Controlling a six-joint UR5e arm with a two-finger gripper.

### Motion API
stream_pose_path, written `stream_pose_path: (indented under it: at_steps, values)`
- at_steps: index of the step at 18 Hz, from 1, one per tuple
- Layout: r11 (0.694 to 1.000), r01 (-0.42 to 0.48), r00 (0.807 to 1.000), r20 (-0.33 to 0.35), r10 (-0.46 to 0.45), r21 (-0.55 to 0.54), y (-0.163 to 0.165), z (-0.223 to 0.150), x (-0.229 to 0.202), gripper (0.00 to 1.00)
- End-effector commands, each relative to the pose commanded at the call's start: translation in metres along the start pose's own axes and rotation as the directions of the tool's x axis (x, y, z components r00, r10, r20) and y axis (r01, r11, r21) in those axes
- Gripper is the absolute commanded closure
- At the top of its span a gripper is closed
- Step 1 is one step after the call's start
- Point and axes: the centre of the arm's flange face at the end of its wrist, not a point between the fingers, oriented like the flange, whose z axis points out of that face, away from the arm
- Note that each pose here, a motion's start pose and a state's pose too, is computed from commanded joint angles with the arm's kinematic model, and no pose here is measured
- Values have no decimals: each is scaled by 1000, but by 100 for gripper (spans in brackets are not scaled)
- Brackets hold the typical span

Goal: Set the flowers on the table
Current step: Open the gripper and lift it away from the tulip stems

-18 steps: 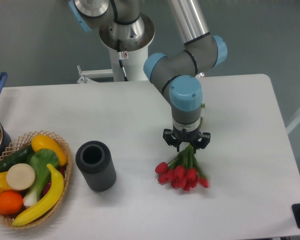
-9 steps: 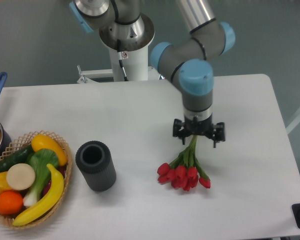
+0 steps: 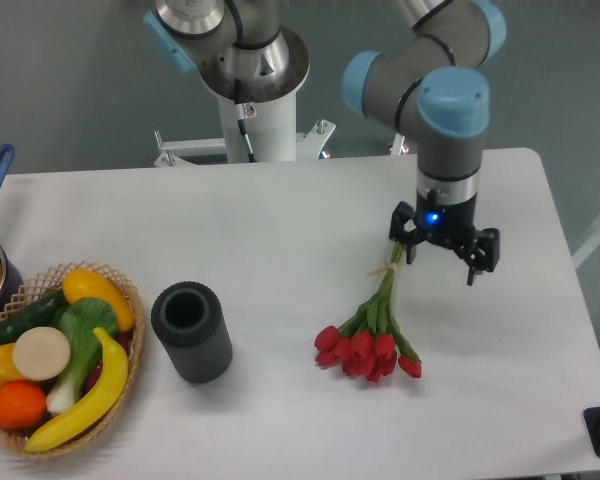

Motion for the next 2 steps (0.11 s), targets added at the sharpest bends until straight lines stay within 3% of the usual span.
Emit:
stream_pose_path:
  at_steps: [2]
  values:
    - [1000,0,1000,0,0,3,0,0,0,0]
